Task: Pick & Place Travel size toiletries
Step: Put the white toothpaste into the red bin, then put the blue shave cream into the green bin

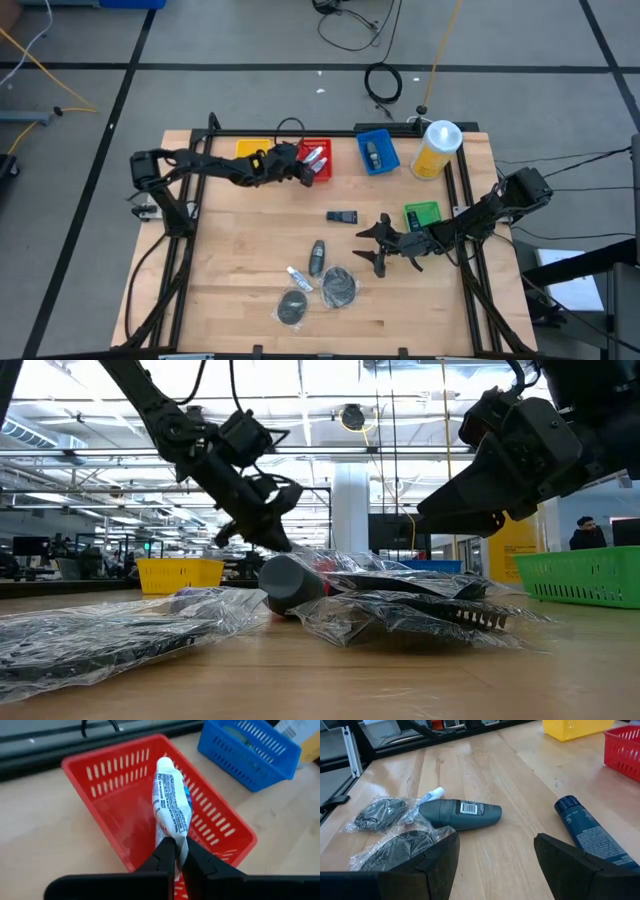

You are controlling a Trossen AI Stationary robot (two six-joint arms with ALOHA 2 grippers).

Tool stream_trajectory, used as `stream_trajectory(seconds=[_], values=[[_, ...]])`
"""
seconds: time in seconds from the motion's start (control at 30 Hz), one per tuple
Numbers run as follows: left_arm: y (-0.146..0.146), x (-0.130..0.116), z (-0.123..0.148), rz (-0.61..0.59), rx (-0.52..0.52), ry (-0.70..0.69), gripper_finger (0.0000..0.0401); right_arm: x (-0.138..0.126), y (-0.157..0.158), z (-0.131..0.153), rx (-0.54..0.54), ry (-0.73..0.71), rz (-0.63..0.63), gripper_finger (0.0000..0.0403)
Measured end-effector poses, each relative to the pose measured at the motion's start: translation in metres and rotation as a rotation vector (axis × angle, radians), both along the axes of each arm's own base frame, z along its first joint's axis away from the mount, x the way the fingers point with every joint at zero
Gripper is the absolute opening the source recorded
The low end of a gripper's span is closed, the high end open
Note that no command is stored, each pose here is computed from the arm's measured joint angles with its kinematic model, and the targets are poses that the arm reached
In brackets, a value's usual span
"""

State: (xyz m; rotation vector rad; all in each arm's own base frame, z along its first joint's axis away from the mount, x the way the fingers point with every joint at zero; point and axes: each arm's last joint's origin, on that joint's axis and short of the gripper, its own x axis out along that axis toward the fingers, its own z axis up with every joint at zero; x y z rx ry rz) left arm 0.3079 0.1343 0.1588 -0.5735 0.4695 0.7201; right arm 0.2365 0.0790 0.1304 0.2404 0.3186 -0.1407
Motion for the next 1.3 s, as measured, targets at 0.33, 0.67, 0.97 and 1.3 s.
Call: stream_trajectory(seconds=[0.33,0.67,0.97,1.3], values=[[0.001,0.003,-0.004,-0.013,0.009,-0.013,0.0074,0.000,0.000,0.000,0.003,0.002,-0.001,0.0249],[-0.001,-0.001,0.024,-0.235,-0.020,-0.131,0.0206,0.000,-0.001,-0.001,-0.041,0.015,0.011,0.0249],[-0.080,0.017,0.040,-0.556,0.098,-0.117,0.0207,0.009,-0.041,-0.005,-0.173,0.085,-0.056,0.0259],[-0.157,0.018,0.038,-0.457,0.224,-0.056,0.0166,0.029,-0.098,-0.010,-0.155,0.139,0.047,0.0327]])
